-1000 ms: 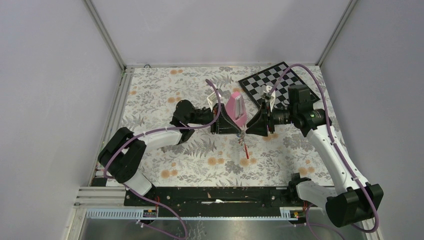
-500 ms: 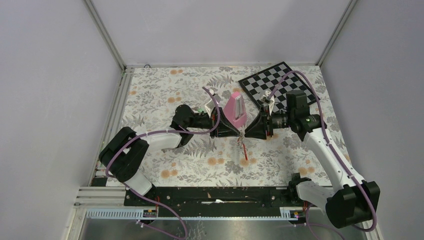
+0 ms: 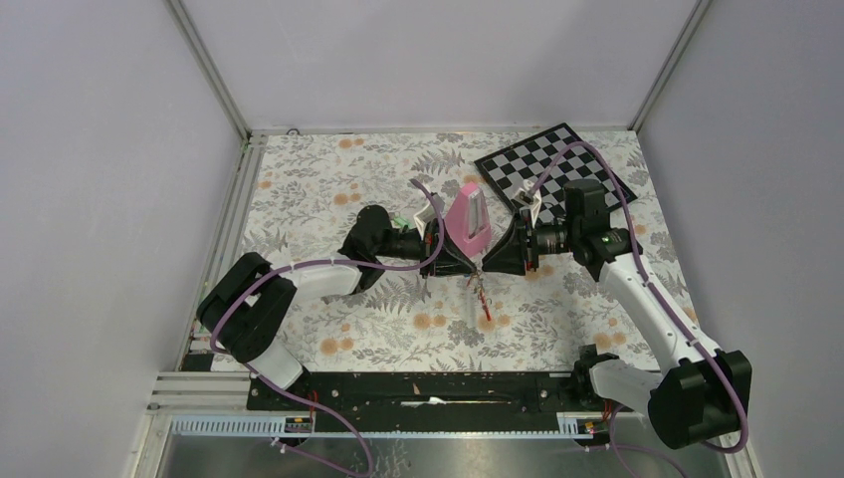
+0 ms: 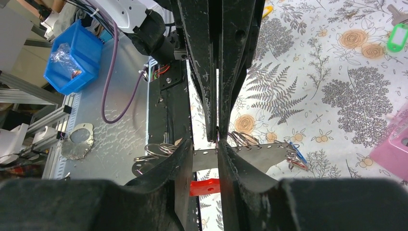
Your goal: Put the keys on the keyring
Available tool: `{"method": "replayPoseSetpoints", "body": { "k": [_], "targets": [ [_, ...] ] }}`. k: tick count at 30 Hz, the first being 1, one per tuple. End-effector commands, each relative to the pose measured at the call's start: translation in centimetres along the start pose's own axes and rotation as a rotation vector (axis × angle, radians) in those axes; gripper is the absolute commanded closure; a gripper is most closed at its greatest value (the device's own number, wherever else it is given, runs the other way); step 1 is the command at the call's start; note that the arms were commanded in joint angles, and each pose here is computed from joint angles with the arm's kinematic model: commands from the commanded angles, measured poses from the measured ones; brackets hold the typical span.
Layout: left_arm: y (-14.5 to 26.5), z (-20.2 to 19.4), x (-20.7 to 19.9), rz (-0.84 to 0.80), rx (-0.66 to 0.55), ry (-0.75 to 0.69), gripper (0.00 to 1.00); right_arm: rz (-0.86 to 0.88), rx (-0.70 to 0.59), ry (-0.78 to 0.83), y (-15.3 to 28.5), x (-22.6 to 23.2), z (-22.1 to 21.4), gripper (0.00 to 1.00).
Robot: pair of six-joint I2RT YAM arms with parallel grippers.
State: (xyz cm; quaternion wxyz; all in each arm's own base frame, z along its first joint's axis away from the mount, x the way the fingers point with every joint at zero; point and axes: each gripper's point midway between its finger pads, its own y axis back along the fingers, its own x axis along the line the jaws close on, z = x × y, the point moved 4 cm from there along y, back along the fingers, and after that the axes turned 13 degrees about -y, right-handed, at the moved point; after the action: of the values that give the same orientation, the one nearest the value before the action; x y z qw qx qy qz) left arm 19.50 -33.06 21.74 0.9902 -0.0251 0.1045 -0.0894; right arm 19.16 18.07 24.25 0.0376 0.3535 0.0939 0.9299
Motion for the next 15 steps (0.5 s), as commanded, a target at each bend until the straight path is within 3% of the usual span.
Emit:
{"method": "replayPoseSetpoints", "body": {
  "k": [1, 15],
  "targets": [
    [-0.26, 1.25, 0.24, -0.007, -0.033, -0.094, 0.99, 0.016, 0.005, 0.021, -0.45, -0.29, -0.12, 0.68],
    [-0.04, 1.46, -0.29, -0.023, -0.045, -0.143, 0.98, 0.008, 0.039, 0.025, -1.12, -1.01, -0.96, 0.72]
  ]
}}
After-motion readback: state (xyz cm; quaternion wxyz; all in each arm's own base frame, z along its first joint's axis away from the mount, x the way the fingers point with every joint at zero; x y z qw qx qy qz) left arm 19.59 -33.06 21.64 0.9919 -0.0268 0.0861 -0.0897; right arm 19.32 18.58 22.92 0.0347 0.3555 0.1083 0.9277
